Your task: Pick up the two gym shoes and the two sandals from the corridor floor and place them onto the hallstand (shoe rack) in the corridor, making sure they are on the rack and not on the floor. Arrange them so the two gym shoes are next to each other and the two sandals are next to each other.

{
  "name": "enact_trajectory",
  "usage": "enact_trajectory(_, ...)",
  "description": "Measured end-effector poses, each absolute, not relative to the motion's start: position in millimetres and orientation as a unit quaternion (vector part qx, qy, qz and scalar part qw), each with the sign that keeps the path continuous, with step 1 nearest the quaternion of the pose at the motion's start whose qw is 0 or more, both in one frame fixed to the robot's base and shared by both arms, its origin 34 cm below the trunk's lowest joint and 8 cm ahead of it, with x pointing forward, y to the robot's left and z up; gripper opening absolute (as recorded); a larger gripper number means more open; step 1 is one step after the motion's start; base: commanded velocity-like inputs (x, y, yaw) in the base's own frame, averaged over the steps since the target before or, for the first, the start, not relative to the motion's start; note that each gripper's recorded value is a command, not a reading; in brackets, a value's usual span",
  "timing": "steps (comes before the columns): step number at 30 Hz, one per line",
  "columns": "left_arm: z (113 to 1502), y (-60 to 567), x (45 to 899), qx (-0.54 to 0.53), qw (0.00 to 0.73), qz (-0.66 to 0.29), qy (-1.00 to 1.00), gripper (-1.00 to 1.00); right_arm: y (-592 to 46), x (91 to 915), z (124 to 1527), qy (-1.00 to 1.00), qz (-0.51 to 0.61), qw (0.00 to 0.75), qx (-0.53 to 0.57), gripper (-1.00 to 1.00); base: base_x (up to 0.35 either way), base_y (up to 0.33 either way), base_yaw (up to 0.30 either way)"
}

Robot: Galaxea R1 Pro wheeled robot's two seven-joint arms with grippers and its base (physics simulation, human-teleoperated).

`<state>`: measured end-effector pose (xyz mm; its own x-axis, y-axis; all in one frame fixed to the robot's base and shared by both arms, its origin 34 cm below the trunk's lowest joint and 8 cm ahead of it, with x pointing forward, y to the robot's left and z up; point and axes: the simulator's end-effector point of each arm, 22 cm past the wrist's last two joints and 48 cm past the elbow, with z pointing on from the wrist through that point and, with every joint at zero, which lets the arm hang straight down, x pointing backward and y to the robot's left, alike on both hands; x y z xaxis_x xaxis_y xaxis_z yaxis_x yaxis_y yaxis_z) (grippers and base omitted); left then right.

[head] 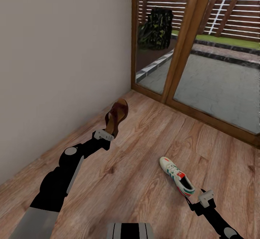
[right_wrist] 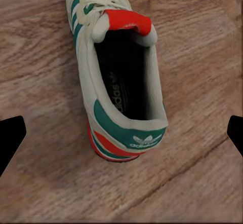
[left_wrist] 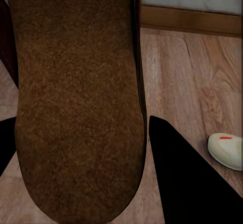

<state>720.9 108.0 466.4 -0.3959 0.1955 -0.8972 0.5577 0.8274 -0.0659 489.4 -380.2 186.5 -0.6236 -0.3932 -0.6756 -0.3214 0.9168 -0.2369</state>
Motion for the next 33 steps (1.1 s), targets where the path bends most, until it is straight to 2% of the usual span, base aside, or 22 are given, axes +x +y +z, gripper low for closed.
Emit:
enact_trajectory(8, 466, 108, 721, 0.231, 0.499, -0.181, 0.815, -1.0, -377, 493, 188, 0.898, -0.044, 0.39, -0.199, 1.0, 0.006, 0.0, -0.014)
enact_trajectory(14, 467, 108, 721, 0.232, 0.5, -0.18, 0.815, -1.0, -363, 515, 202, 0.885, -0.036, 0.417, -0.202, 1.0, 0.155, 0.0, 0.0)
enact_trajectory(33, 467, 108, 721, 0.231, 0.5, -0.18, 0.815, -1.0, -363, 516, 202, 0.885, -0.036, 0.419, -0.202, 1.0, 0.082, 0.0, 0.0)
